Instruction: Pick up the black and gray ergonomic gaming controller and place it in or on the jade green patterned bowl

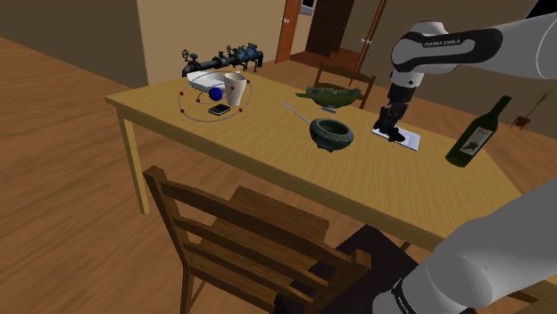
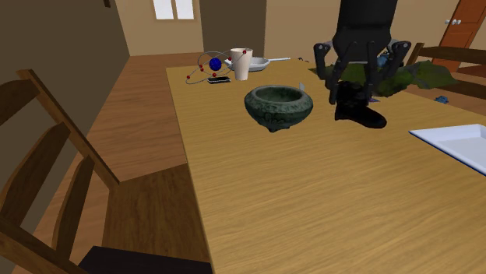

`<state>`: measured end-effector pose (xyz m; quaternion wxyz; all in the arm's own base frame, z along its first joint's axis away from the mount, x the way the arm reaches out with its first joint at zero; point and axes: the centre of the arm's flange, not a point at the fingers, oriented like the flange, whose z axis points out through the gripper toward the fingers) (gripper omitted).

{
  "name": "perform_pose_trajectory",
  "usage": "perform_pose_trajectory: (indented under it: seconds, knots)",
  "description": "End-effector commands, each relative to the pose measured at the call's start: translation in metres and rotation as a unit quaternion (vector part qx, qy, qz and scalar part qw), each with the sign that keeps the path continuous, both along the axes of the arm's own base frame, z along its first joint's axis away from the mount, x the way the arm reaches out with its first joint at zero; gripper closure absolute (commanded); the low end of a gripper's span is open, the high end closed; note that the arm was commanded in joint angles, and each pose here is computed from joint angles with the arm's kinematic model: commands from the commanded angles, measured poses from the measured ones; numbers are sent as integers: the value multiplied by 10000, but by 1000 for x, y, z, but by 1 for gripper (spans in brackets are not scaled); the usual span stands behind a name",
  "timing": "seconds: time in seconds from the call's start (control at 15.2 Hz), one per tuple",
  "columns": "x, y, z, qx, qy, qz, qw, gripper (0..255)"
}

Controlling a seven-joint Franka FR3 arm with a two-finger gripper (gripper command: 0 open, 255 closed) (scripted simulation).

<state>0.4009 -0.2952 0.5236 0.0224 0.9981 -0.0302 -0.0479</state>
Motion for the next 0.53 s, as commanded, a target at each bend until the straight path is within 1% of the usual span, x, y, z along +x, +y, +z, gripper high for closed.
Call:
perform_pose_trajectory:
  seconds: [0.0,0.46]
  knots:
    - [-1,0,10,1,1,0,10000,255]
    - [-1,0,47,1,1,0,10000,255]
